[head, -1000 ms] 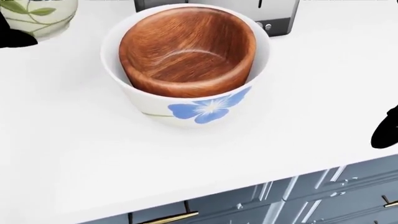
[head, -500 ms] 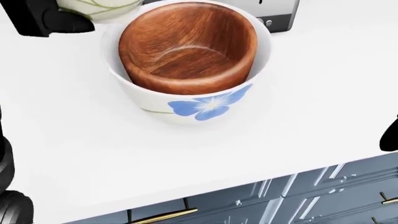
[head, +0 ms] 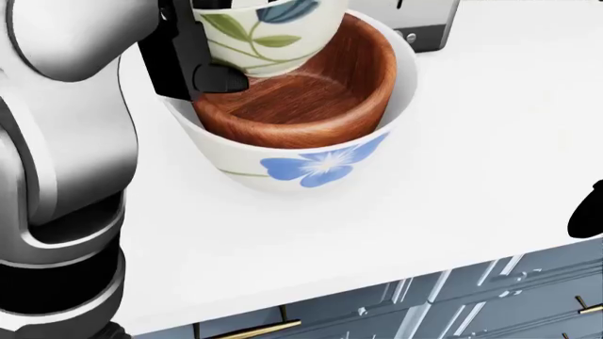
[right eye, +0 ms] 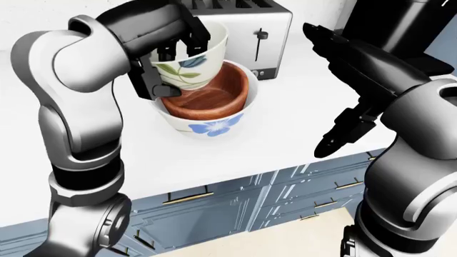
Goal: Stack the bowls from largest to smallest.
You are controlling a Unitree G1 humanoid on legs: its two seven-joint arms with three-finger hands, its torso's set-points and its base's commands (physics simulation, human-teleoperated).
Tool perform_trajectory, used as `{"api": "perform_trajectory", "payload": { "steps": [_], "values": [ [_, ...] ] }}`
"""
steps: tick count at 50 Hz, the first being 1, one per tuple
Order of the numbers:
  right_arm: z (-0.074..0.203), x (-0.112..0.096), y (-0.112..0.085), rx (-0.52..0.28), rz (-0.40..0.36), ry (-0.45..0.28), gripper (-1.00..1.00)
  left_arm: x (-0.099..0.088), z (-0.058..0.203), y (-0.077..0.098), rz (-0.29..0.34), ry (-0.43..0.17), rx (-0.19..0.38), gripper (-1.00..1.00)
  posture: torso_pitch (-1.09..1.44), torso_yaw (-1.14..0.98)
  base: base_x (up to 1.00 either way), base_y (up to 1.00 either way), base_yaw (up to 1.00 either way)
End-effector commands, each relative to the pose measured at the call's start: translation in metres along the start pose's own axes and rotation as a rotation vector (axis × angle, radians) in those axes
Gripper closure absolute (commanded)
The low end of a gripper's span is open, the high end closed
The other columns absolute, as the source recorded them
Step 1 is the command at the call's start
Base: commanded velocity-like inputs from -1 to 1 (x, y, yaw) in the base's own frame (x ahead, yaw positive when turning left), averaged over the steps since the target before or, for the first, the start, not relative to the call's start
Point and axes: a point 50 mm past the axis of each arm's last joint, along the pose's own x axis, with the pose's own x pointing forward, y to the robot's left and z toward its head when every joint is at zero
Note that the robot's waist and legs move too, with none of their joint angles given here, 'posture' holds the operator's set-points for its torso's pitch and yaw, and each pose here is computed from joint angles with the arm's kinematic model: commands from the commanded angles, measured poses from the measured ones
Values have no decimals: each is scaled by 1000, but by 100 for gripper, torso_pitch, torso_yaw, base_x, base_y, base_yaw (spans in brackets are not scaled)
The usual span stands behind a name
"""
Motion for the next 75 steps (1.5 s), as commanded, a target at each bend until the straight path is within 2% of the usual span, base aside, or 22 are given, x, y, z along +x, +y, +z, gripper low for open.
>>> {"api": "perform_trajectory", "payload": {
  "steps": [1,3,6,14,17,19,21,31,37,49,58,67,75],
  "values": [
    [3,-6,-10,-19,-71,-6,-100,-5,8,13,95,-20,30,100,0,0,0,0,0],
    [3,-6,-10,-18,-71,-6,-100,-3,9,12,94,-28,46,100,0,0,0,0,0],
    [3,-5,-9,-18,-70,-5,-100,-1,10,8,90,-30,28,100,0,0,0,0,0],
    [2,-5,-9,-18,-69,-6,-100,5,14,-2,75,-40,27,98,0,0,0,0,0],
    [2,-4,-9,-16,-69,-5,-100,8,12,-5,73,-36,27,87,0,0,0,0,0],
    [1,-4,-8,-16,-69,-4,-100,10,10,-8,72,-34,28,62,0,0,0,0,0],
    [1,-4,-8,-16,-69,-4,-100,11,10,-10,70,-34,26,53,0,0,0,0,0],
    [-1,-5,-7,-11,-68,0,-100,13,12,-18,59,-38,36,36,0,0,0,0,0],
    [-1,-5,-7,-9,-66,0,-100,14,9,-23,53,-36,41,17,0,0,0,0,0],
    [-3,-4,-6,-6,-67,2,-100,12,7,-26,44,-34,61,1,0,0,0,0,0],
    [-2,-5,-8,-5,-69,3,-100,9,9,-23,39,-37,67,-21,0,0,0,0,0],
    [3,-9,-18,-8,-80,-1,-100,-2,11,-4,57,-35,78,-29,0,0,0,0,0],
    [4,-15,-25,-14,-89,1,-100,-23,4,15,78,-20,88,-33,0,0,0,0,0]
  ]
}}
